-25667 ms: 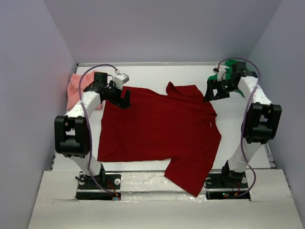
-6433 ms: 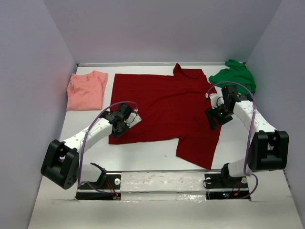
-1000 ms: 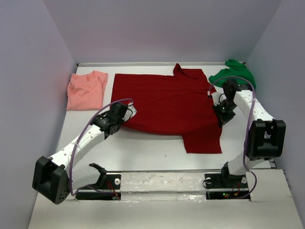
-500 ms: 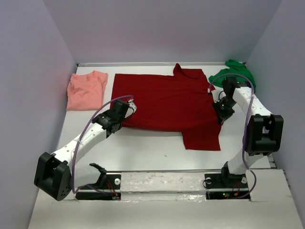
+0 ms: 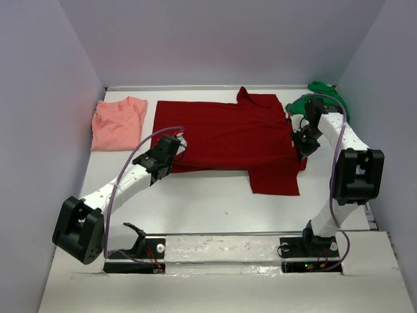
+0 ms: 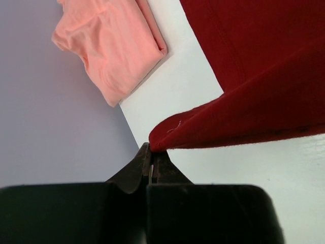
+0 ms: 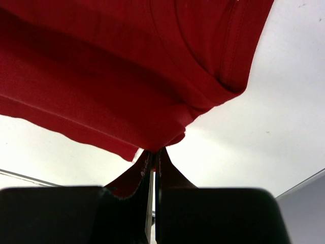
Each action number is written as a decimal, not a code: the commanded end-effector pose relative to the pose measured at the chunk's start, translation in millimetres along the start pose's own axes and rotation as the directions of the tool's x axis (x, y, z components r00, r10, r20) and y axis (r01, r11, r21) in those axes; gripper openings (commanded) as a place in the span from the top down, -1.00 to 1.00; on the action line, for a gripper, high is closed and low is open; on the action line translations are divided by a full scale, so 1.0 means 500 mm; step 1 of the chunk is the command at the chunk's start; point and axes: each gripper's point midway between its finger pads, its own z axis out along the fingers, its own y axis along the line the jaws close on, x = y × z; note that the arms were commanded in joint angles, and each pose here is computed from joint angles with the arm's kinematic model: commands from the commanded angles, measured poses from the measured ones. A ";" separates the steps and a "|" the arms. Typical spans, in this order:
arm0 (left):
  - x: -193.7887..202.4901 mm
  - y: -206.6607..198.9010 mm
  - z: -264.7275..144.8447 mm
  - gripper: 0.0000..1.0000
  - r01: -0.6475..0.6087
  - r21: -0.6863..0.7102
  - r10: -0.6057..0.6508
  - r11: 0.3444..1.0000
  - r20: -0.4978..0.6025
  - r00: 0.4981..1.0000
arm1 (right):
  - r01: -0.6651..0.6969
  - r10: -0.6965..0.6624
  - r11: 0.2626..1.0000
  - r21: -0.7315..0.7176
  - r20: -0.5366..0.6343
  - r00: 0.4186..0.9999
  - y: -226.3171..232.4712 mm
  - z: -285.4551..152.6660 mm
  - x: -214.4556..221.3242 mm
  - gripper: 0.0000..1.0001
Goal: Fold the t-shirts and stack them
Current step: Fold the tshirt
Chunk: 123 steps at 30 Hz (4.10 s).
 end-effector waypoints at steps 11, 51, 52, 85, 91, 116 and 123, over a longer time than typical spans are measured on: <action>-0.023 0.030 0.032 1.00 0.055 -0.151 -0.058 0.987 -0.014 0.998 | -0.022 0.019 0.999 0.032 0.072 0.997 -0.042 0.006 -0.077 1.00; -0.041 -0.014 0.205 1.00 -0.122 -0.255 0.088 0.959 -0.141 0.986 | -0.036 0.035 0.998 0.052 0.019 0.999 -0.108 0.107 -0.156 1.00; -0.040 -0.014 0.206 1.00 -0.125 -0.257 0.089 0.958 -0.145 0.985 | -0.036 0.036 0.998 0.053 0.018 0.999 -0.109 0.109 -0.156 1.00; -0.074 0.087 0.145 -0.11 -0.050 -0.395 0.003 0.917 -0.120 0.993 | -0.033 0.025 0.994 0.104 0.073 0.997 -0.124 0.079 -0.178 -0.99; -0.080 0.139 0.105 -0.33 -0.044 -0.453 -0.014 0.890 -0.122 0.992 | -0.028 0.019 0.994 0.105 0.085 0.996 -0.117 0.063 -0.169 -0.99; -0.026 0.115 0.032 -0.68 0.396 0.001 -0.395 0.918 0.081 0.915 | 0.181 -0.181 0.974 -0.135 0.015 0.983 0.057 -0.020 0.065 -0.64; 0.032 0.134 0.030 -0.69 0.439 -0.047 -0.437 0.897 0.049 0.898 | 0.280 -0.294 0.935 -0.216 -0.034 0.955 0.103 0.009 0.074 -0.55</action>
